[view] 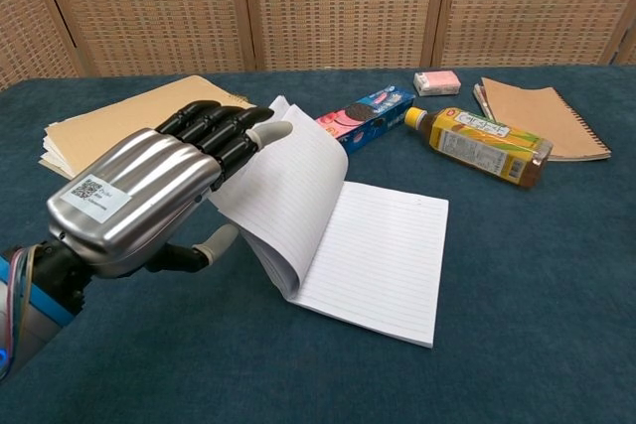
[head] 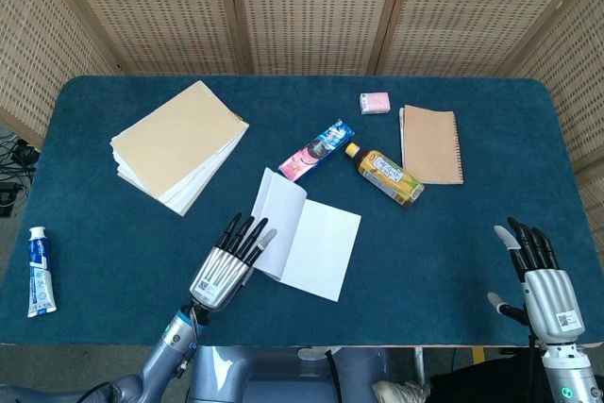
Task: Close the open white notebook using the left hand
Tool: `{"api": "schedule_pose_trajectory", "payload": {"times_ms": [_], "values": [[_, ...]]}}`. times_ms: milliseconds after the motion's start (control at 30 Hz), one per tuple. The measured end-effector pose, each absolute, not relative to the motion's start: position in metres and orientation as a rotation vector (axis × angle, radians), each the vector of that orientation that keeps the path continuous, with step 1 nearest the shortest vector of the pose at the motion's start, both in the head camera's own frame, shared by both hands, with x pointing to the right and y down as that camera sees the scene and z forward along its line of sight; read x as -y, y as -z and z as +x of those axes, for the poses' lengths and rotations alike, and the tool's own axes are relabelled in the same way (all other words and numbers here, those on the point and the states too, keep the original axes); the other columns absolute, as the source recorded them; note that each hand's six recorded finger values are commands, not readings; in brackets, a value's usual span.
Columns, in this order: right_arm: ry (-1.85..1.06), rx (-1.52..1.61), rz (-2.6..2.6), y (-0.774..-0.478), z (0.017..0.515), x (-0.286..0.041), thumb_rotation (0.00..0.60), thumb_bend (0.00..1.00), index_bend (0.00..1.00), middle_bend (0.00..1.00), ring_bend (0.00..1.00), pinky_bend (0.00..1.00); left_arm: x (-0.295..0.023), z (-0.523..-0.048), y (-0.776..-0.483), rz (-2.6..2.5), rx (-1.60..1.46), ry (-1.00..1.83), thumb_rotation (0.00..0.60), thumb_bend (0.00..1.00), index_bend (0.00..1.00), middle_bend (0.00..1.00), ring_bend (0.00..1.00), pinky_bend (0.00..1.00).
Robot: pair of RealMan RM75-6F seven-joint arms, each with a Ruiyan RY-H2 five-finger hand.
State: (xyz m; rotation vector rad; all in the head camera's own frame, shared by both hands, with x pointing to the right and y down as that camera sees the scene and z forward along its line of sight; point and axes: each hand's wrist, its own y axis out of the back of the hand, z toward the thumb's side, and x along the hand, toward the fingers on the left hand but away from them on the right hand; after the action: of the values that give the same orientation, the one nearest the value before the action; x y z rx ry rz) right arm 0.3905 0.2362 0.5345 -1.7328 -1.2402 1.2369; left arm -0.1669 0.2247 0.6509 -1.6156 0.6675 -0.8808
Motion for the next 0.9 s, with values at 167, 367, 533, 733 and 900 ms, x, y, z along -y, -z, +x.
{"api": "schedule_pose_trajectory", "payload": {"times_ms": [167, 367, 533, 733, 900], "values": [[-1.238, 1.243, -1.732, -0.534, 0.391, -0.236, 0.600, 0.09, 0.00, 0.00, 0.00, 0.00, -0.222, -0.159, -0.644, -1.603, -0.671, 0.827, 0.600, 0.43, 0.00, 0.00, 0.00, 0.00], [-1.234, 1.249, -1.733, -0.533, 0.391, -0.236, 0.600, 0.09, 0.00, 0.00, 0.00, 0.00, -0.219, -0.146, -0.639, -1.610, -0.673, 0.774, 0.600, 0.43, 0.00, 0.00, 0.00, 0.00], [-1.229, 1.253, -1.735, -0.533, 0.392, -0.235, 0.600, 0.09, 0.00, 0.00, 0.00, 0.00, -0.221, -0.132, -0.635, -1.616, -0.664, 0.723, 0.600, 0.43, 0.00, 0.00, 0.00, 0.00], [-1.229, 1.256, -1.736, -0.533, 0.392, -0.235, 0.600, 0.09, 0.00, 0.00, 0.00, 0.00, -0.227, -0.121, -0.636, -1.631, -0.625, 0.696, 0.600, 0.43, 0.00, 0.00, 0.00, 0.00], [-1.230, 1.256, -1.737, -0.533, 0.393, -0.235, 0.600, 0.09, 0.00, 0.00, 0.00, 0.00, -0.233, -0.115, -0.642, -1.650, -0.577, 0.693, 0.600, 0.43, 0.00, 0.00, 0.00, 0.00]]}}
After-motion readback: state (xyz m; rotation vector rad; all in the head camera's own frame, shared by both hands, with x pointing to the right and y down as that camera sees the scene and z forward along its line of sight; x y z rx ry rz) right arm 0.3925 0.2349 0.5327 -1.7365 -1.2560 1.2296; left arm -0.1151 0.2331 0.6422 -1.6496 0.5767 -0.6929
